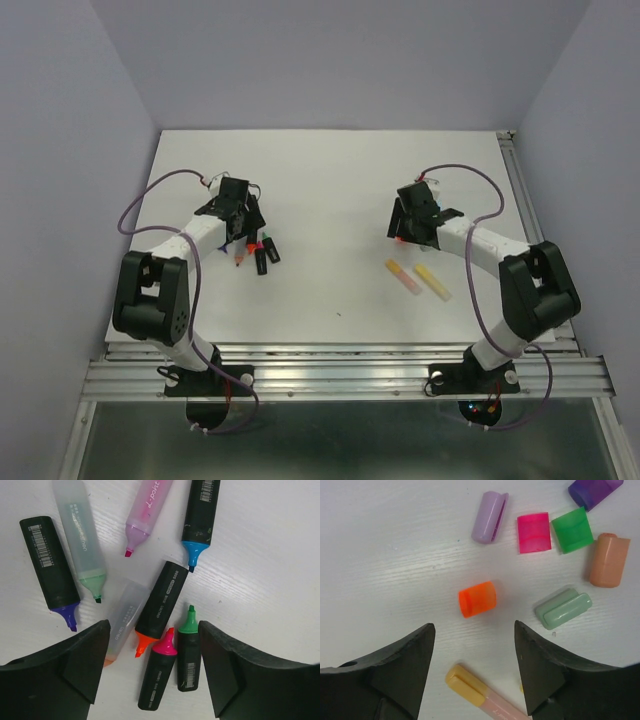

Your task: Open the pen caps

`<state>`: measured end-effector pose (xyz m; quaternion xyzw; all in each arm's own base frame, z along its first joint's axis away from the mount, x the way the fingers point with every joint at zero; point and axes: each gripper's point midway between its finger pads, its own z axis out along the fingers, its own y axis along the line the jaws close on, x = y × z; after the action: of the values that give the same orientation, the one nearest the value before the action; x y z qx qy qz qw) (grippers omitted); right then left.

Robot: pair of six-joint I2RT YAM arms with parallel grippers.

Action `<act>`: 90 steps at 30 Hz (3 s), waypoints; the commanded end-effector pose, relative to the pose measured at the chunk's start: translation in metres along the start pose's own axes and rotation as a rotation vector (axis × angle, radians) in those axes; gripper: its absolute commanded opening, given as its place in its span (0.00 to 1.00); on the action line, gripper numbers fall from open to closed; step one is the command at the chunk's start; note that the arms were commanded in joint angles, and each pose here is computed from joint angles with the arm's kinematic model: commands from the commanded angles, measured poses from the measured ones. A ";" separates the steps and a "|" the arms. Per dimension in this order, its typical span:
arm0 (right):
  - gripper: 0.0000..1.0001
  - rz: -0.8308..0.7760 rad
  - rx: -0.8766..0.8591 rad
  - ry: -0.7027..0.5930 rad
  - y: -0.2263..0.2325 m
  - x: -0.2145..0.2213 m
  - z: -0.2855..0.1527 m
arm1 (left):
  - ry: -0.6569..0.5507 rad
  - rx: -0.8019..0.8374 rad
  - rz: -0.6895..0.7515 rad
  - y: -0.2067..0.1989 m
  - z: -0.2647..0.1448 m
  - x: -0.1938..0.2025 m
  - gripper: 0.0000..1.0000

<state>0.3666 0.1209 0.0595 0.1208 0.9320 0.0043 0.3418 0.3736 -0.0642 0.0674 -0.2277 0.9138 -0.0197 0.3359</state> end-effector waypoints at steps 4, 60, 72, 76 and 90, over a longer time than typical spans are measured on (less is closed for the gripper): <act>0.80 0.021 -0.123 -0.096 0.008 -0.031 -0.050 | -0.104 0.153 -0.032 -0.022 -0.050 -0.035 0.99; 0.53 -0.609 -0.211 0.133 0.018 0.075 -0.026 | -0.149 0.562 -0.126 -0.042 -0.142 -0.005 0.99; 0.53 -0.703 -0.175 0.301 0.005 0.094 -0.028 | -0.154 0.571 -0.120 -0.044 -0.143 -0.006 0.99; 0.45 -0.694 -0.258 0.291 0.020 0.098 -0.026 | -0.148 0.581 -0.113 -0.046 -0.143 -0.005 0.99; 0.09 -0.194 -0.464 0.038 0.083 0.037 -0.078 | -0.090 0.796 -0.043 -0.075 -0.166 0.015 0.99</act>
<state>0.2913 0.1845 0.0430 -0.1785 0.9492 0.0797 0.2467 0.2978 -0.1377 0.1839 -0.1508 0.8341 -0.3248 0.4196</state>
